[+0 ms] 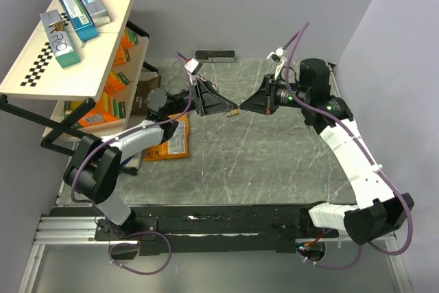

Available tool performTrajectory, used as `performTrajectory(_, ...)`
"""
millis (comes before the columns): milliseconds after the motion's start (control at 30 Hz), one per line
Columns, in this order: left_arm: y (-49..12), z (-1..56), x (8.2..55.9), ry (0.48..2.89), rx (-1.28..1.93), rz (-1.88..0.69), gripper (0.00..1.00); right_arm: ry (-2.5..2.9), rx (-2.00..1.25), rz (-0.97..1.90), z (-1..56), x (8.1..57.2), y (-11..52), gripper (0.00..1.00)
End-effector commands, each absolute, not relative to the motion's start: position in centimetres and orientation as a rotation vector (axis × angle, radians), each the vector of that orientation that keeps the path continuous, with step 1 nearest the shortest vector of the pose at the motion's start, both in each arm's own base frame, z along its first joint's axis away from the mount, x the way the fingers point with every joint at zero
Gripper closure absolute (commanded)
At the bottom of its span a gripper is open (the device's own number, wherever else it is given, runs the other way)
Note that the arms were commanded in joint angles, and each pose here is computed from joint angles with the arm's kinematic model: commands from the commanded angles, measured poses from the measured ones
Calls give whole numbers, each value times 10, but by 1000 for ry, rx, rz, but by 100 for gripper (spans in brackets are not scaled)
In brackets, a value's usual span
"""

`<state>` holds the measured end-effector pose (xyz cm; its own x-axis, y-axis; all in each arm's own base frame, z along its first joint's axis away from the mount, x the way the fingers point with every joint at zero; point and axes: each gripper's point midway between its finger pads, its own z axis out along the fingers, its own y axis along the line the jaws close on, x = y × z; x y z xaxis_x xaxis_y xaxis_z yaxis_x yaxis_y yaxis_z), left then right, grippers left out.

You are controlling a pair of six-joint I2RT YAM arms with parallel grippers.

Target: Unlock with the key

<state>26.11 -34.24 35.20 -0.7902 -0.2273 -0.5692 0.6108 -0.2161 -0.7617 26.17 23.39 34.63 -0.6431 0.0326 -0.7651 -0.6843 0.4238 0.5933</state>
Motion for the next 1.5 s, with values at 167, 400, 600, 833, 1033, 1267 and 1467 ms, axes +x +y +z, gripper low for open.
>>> performTrajectory(167, -347, 382, 232, 1374, 654, -2106, 23, 1778, -591, 1311, 389, 250, 232, 100)
performTrajectory(400, -352, 386, 224, 1358, 691, -2158, 25, 1773, -612, 1338, 387, 246, 233, 100)
performTrajectory(600, -353, 389, 221, 1342, 695, -2191, 37, 1798, -613, 1317, 378, 245, 231, 100)
performTrajectory(833, -353, 386, 224, 1363, 669, -2171, 52, 1825, -617, 1294, 372, 243, 227, 100)
performTrajectory(1033, -351, 384, 223, 1368, 649, -2170, 57, 1830, -619, 1285, 372, 241, 225, 100)
performTrajectory(1267, -351, 383, 224, 1382, 634, -2164, 64, 1829, -610, 1284, 371, 242, 223, 100)
performTrajectory(1467, -351, 381, 225, 1390, 624, -2164, 71, 1834, -612, 1287, 370, 241, 223, 100)
